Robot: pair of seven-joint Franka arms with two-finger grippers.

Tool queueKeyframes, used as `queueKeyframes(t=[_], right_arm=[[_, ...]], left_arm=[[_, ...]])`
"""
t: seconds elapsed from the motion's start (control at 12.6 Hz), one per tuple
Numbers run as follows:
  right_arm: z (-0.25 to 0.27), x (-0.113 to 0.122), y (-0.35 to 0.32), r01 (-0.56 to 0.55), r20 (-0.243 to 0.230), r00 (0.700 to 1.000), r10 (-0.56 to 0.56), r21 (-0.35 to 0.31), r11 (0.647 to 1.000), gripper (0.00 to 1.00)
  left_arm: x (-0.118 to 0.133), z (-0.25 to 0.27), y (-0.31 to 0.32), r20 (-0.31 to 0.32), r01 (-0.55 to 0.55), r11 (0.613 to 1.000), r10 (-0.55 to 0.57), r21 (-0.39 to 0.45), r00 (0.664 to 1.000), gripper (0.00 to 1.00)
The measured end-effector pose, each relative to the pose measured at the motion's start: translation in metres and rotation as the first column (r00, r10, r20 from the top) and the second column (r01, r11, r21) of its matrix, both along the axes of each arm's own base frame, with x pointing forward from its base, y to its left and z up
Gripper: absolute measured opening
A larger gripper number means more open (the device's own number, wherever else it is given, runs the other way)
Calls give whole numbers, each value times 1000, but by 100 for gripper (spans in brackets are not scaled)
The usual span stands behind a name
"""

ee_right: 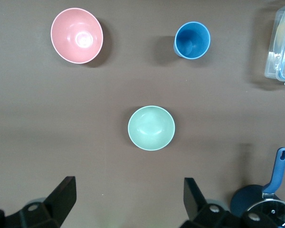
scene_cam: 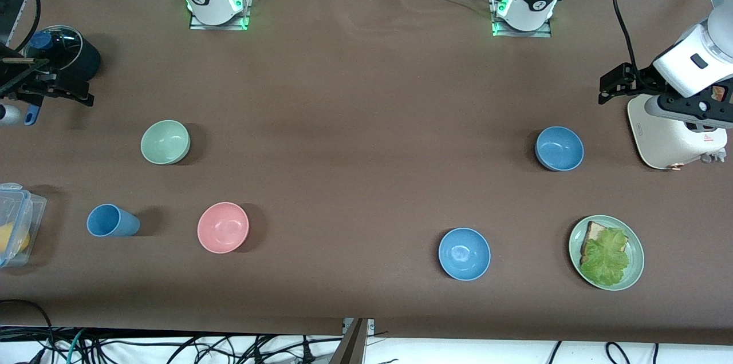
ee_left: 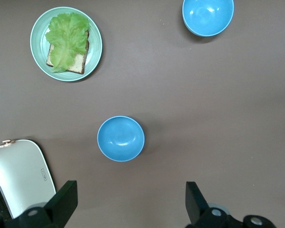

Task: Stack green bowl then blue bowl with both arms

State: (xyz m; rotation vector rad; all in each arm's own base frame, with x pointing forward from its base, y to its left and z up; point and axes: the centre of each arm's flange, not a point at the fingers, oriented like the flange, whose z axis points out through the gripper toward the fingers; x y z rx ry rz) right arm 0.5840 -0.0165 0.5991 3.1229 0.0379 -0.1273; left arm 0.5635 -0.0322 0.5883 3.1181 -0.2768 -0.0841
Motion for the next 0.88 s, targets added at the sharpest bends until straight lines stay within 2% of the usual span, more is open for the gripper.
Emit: queueKeyframes(t=[0.88], right_arm=[[-2,1,-1,3,1,1000,-3,-1,1000,100]], left_arm=[[0,0,0,0,0,1000,0,0,1000,100]])
